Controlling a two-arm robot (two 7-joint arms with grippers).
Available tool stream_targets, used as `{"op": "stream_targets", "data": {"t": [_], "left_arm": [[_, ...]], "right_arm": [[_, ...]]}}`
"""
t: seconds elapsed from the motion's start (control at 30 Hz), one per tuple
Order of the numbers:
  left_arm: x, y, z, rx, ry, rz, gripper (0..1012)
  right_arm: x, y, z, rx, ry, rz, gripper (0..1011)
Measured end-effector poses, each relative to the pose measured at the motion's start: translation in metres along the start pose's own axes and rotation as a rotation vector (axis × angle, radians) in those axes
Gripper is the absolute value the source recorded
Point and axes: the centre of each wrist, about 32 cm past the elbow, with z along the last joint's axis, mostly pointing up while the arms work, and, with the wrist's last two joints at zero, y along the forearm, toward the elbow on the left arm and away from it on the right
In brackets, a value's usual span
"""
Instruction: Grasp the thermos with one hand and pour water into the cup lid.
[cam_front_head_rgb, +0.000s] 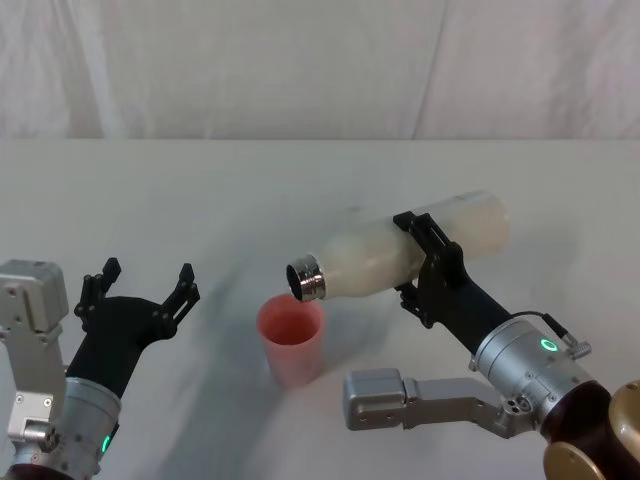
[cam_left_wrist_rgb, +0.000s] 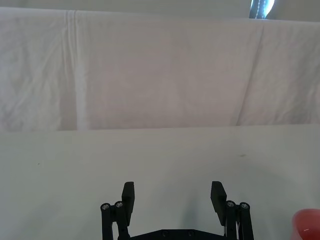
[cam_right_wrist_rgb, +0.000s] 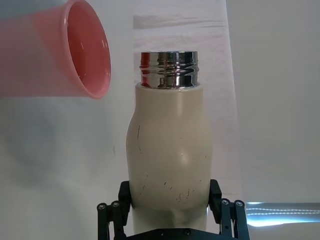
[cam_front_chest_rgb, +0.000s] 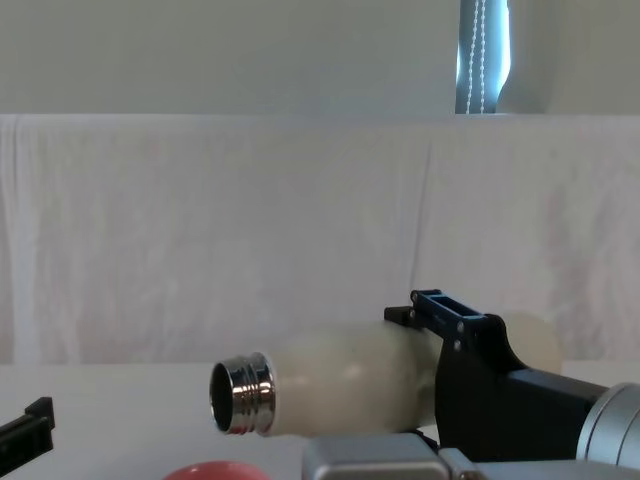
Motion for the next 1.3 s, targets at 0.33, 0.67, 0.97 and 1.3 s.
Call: {"op": "stream_targets", "data": {"t": [0.33, 0.67, 0.97, 1.3], "left_arm": [[0.0, 0.0, 0.0, 0.0, 0.0, 0.0, 1001], [0.0, 0.0, 0.0, 0.0, 0.0, 0.0, 1001], [0.0, 0.0, 0.0, 0.0, 0.0, 0.0, 1001], [0.0, 0.0, 0.0, 0.0, 0.0, 0.0, 1001]], "right_arm": [[0.002, 0.0001, -0.0009, -0.002, -0.015, -0.002, 951], [0.0034, 0.0002, -0.0008, -0.002, -0.034, -0.001, 951], [0.0051, 0.0004, -0.0002, -0.002, -0.046, -0.001, 951], [0.0065, -0.0002, 0.0004, -0.003, -0.048, -0.002, 951]]}}
